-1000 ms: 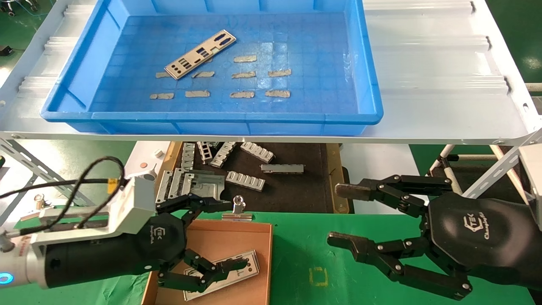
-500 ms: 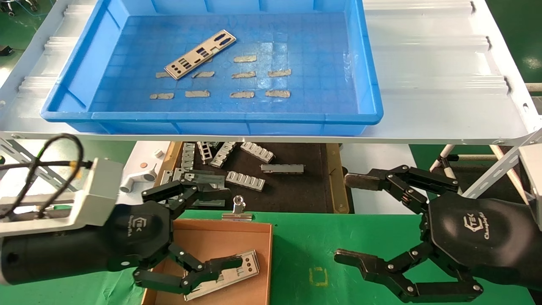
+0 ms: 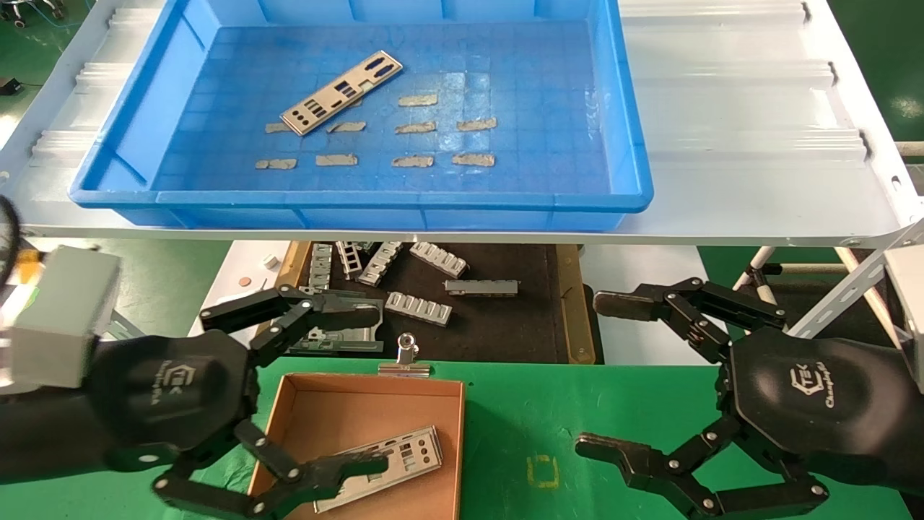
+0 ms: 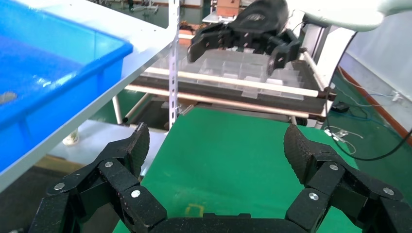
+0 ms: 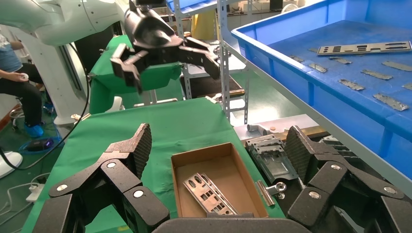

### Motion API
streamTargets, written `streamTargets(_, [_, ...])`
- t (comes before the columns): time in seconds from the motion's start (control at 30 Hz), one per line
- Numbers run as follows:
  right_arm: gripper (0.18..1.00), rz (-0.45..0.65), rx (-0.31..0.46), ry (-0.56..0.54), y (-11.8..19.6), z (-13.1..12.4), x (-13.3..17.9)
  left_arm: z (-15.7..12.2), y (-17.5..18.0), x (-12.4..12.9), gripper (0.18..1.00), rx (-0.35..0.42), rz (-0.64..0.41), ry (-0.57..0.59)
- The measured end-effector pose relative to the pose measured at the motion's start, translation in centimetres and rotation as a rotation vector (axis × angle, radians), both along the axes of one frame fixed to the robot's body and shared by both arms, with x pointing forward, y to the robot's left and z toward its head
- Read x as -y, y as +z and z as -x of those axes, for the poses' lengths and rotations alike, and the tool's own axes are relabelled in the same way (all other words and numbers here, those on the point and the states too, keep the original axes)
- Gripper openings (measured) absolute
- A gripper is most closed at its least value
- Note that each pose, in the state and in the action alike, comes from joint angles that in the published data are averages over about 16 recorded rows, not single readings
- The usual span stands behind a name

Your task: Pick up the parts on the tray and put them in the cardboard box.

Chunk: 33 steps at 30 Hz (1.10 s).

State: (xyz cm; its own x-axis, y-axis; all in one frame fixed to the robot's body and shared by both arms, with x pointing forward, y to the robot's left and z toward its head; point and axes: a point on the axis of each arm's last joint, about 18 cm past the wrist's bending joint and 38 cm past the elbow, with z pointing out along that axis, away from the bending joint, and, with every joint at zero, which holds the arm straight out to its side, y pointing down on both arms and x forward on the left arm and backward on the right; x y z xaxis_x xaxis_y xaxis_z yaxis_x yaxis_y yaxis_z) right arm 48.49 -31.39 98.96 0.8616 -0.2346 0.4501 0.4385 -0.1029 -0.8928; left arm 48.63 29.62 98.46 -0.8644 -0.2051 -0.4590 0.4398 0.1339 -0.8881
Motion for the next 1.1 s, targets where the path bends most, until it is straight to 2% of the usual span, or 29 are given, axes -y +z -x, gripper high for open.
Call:
streamTargets(0.37, [1.001,0.0,0.0,0.0,0.0,0.0,0.0,1.4,0.9,-0.5,1.001,0.028,0.008,-0.044])
streamTargets(1.1, [1.001,0.0,0.0,0.0,0.0,0.0,0.0,1.1,0.8,-0.4,1.001,0.023,0.008,-0.037])
